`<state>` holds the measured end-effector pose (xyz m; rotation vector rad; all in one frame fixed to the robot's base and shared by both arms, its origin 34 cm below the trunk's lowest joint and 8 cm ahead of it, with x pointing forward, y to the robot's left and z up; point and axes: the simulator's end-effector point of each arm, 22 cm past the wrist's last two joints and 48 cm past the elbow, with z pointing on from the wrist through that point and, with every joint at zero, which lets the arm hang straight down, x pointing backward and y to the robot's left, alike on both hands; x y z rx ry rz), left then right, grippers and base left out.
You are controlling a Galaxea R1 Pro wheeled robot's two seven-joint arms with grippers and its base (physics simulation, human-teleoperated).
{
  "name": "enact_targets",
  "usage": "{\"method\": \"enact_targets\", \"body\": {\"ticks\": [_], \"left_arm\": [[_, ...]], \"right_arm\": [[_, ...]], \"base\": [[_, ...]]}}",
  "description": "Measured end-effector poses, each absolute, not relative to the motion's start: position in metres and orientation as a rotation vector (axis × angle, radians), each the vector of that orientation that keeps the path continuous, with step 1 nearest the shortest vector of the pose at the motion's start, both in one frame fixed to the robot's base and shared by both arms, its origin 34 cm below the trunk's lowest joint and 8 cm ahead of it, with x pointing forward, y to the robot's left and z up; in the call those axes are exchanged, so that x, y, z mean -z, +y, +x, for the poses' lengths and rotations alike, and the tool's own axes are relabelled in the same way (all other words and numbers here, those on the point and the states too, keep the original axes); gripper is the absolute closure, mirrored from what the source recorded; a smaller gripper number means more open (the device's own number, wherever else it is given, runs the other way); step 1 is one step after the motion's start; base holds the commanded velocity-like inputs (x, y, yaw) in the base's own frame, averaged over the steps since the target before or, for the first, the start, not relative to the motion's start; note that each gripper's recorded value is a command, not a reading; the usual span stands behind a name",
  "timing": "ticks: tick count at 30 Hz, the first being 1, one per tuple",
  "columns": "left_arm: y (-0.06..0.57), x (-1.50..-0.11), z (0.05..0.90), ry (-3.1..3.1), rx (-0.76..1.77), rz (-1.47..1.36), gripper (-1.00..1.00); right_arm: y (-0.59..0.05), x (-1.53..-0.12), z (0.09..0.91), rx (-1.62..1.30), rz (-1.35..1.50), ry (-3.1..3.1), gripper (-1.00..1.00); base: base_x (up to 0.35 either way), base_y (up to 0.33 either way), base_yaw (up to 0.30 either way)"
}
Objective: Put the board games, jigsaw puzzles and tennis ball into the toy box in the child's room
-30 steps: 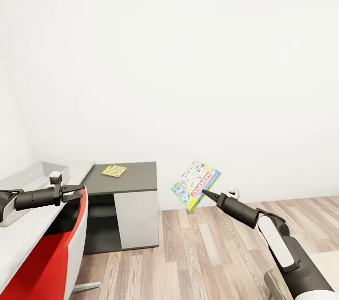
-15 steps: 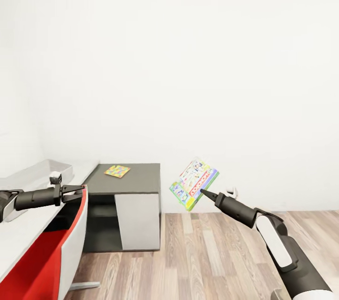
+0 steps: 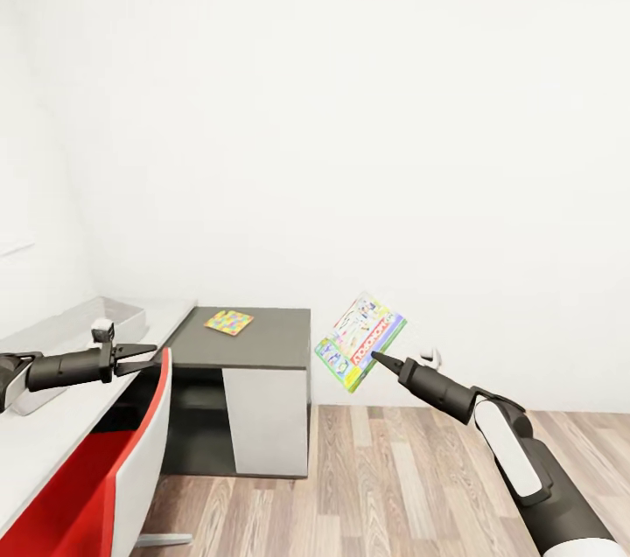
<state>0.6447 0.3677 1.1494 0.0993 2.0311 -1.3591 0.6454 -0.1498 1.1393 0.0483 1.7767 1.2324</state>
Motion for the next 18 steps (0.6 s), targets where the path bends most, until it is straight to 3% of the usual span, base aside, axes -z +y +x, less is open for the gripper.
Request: {"method": "enact_targets", "body": {"ticks": [13,18], "left_arm": [[0.3672,-1.1490,0.6448,2.032,1.360,0.100,-1.00],[0.3670,-1.1493,0.6444,2.032,1.360,0.101,-1.00]], "right_arm": [[-0.1402,-1.1346,0.6427,-1.232,0.026,1.797,1.00],[-0.1411,-1.1327,0.6436,-1.219,0.033,1.805,1.00]], "base": [[0.013,0.000,0.256],[0.151,0.019,0.292]]}}
